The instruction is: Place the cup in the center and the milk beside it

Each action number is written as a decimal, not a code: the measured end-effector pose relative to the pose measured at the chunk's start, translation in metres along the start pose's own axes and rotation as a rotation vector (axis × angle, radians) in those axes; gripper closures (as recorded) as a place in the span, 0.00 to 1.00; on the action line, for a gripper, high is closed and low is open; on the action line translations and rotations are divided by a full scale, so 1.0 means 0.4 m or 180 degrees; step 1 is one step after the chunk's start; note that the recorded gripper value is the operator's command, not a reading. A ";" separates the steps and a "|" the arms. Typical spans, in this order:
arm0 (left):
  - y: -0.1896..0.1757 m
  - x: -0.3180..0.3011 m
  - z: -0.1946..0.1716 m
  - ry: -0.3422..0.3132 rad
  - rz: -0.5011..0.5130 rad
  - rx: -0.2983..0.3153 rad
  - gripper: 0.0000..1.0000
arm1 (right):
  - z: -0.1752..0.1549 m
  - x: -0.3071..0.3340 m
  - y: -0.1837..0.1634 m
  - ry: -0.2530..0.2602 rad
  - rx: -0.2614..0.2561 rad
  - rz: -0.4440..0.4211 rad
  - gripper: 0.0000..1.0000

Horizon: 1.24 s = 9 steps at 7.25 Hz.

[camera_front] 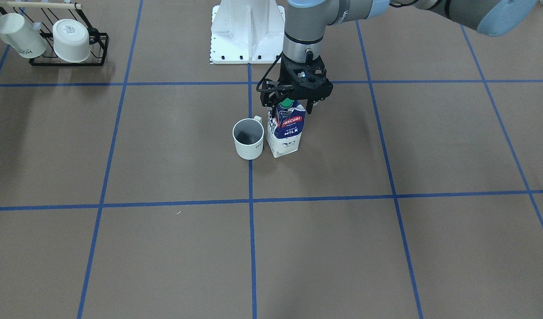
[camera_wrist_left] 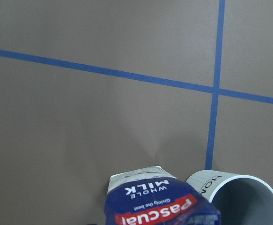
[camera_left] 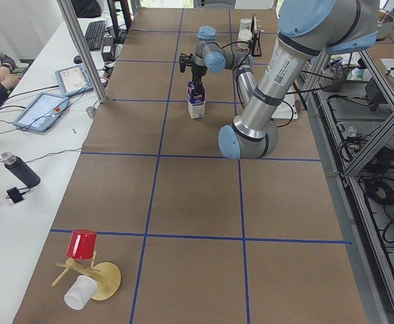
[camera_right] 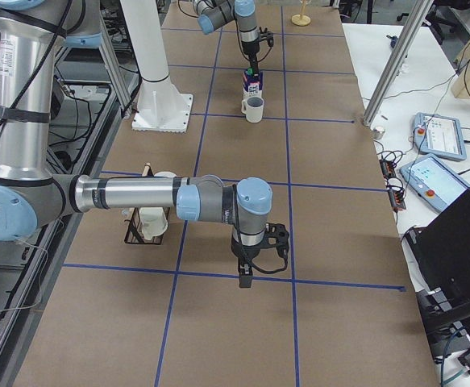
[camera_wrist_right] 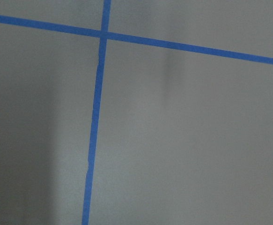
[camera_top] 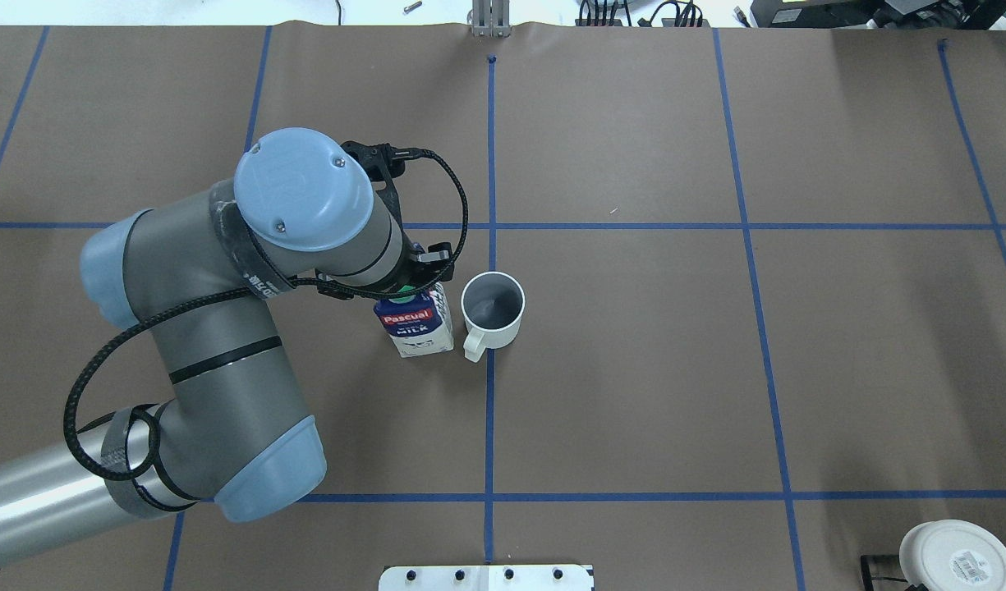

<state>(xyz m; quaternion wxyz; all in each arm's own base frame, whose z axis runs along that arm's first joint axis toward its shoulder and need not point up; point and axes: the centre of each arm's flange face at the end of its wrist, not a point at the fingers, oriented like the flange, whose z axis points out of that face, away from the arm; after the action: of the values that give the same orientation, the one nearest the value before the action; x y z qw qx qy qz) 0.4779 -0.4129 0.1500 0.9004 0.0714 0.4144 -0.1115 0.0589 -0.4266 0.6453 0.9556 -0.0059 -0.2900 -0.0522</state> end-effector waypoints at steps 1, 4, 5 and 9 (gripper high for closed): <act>0.003 0.002 -0.015 0.0036 0.0041 0.0013 0.01 | 0.000 0.000 0.000 -0.0001 0.0001 0.0000 0.00; 0.018 -0.011 -0.130 0.0116 0.0171 0.0001 0.01 | 0.000 0.000 0.000 -0.0002 0.0001 0.0000 0.00; -0.003 -0.032 -0.171 0.0122 0.0259 -0.0001 0.01 | 0.000 0.000 0.000 -0.0001 0.0002 -0.0001 0.00; -0.260 -0.338 -0.236 -0.0078 0.1103 -0.0096 0.01 | 0.000 0.000 0.000 -0.0001 0.0002 -0.0001 0.00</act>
<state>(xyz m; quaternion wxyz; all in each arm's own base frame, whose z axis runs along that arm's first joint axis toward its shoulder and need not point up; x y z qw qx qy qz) 0.2966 -0.4732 0.1881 0.9121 0.1269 0.3864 0.0507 0.0588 -0.4266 0.6452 0.9555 -0.0056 -0.2903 -0.0522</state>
